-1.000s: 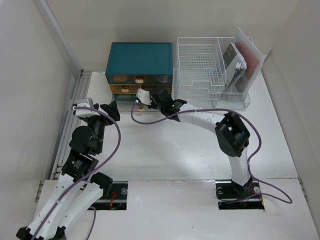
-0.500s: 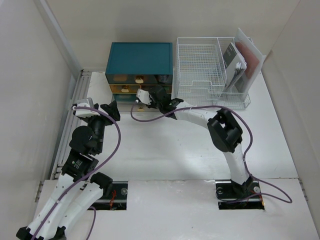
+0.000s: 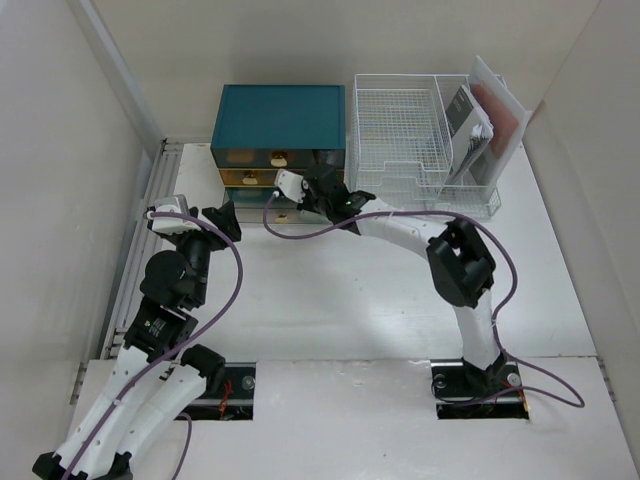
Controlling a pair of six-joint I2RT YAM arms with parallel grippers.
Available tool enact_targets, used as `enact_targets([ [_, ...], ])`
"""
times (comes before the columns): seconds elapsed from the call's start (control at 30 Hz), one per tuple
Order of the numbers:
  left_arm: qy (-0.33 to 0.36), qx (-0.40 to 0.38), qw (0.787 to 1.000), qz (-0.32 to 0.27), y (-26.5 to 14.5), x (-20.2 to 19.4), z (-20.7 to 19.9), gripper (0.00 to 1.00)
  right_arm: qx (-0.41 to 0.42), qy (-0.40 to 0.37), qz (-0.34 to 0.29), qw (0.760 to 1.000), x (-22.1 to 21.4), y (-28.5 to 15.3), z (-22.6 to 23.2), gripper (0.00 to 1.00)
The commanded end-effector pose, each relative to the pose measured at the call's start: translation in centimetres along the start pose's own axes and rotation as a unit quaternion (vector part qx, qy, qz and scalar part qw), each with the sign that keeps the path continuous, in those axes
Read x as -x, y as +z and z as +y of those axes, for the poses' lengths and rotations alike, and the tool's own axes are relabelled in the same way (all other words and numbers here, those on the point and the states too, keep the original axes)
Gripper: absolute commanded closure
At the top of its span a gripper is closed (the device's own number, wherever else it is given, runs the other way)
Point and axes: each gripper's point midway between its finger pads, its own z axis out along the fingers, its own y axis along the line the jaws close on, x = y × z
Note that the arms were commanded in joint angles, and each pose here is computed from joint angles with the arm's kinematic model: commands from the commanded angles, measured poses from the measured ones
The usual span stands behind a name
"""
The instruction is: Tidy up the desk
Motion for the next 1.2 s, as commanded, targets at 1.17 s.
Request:
enact_targets([
  [1.17, -0.003, -0.002, 1.000, -0.016, 0.1, 0.9, -0.2, 0.29, -0.144, 0.099, 0.041, 0.984, -4.0, 3.8, -1.8, 1.00],
])
